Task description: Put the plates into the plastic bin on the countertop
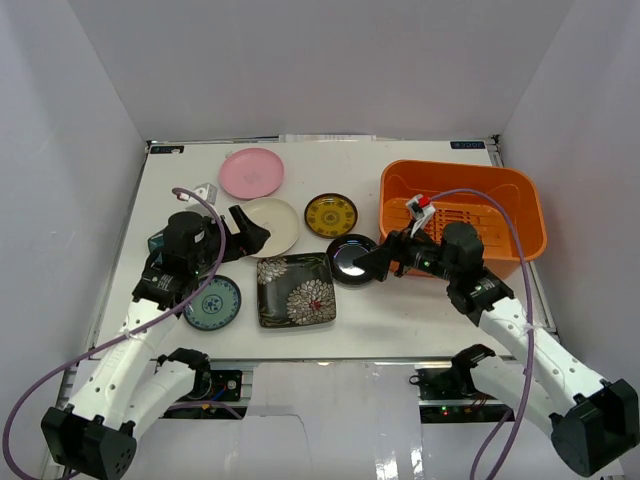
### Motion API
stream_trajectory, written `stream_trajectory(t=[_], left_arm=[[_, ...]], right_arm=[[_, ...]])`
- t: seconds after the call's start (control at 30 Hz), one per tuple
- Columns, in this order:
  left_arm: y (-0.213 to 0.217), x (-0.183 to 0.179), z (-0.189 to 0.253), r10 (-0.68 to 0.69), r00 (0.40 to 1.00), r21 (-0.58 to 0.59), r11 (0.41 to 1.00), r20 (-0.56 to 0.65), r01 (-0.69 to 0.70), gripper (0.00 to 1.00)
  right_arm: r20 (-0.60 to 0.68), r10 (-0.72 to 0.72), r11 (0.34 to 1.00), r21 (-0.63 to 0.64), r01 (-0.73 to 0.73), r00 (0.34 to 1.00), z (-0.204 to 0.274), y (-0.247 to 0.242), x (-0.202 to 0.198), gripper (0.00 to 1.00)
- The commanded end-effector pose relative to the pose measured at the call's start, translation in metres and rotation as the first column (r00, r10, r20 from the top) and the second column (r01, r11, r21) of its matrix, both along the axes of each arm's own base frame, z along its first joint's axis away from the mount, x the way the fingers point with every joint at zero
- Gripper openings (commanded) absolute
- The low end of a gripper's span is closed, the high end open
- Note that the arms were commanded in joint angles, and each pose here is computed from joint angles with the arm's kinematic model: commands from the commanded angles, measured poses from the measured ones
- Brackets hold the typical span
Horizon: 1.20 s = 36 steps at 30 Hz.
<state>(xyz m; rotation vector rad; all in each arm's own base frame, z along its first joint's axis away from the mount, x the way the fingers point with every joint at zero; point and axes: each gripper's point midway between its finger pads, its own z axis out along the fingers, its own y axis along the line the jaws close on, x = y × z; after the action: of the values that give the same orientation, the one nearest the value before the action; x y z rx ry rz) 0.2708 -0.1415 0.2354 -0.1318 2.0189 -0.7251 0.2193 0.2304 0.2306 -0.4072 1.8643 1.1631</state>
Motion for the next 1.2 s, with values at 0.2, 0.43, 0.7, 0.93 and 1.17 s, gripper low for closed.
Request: stream_trajectory(t=[0.2, 0.43, 0.7, 0.93, 1.17], left_arm=[[0.033, 0.014, -0.031, 0.259, 0.961, 0.039, 0.966, -0.101, -0.256, 0.96], [0.042, 0.0, -0.031, 0.275, 0.959, 0.024, 0.961, -0.062, -0.274, 0.92], [0.051, -0.021, -0.025, 0.246, 0.969, 0.039, 0.968, 0.039, -0.247, 0.91], [0.032, -0.029, -0.013, 0.104, 0.986, 0.014, 0.994, 0.128, -0.107, 0.91], [0.021, -0.036, -0.002, 0.005, 0.984, 0.033, 0.999, 0.178, -0.011, 0.91]], right_arm=[[-0.066, 0.068, 0.997, -0.016, -0.069, 0.995, -0.044, 0.055, -0.056, 0.9], [-0.244, -0.095, 0.993, 0.043, 0.109, 0.965, -0.111, 0.047, -0.078, 0.77], [-0.364, -0.233, 0.967, 0.014, 0.255, 0.902, -0.158, 0.042, -0.068, 0.76], [-0.468, -0.202, 0.969, 0.031, 0.244, 0.86, -0.178, 0.085, -0.056, 0.67], [-0.549, -0.226, 0.951, 0.053, 0.303, 0.804, -0.197, 0.109, -0.042, 0.35]])
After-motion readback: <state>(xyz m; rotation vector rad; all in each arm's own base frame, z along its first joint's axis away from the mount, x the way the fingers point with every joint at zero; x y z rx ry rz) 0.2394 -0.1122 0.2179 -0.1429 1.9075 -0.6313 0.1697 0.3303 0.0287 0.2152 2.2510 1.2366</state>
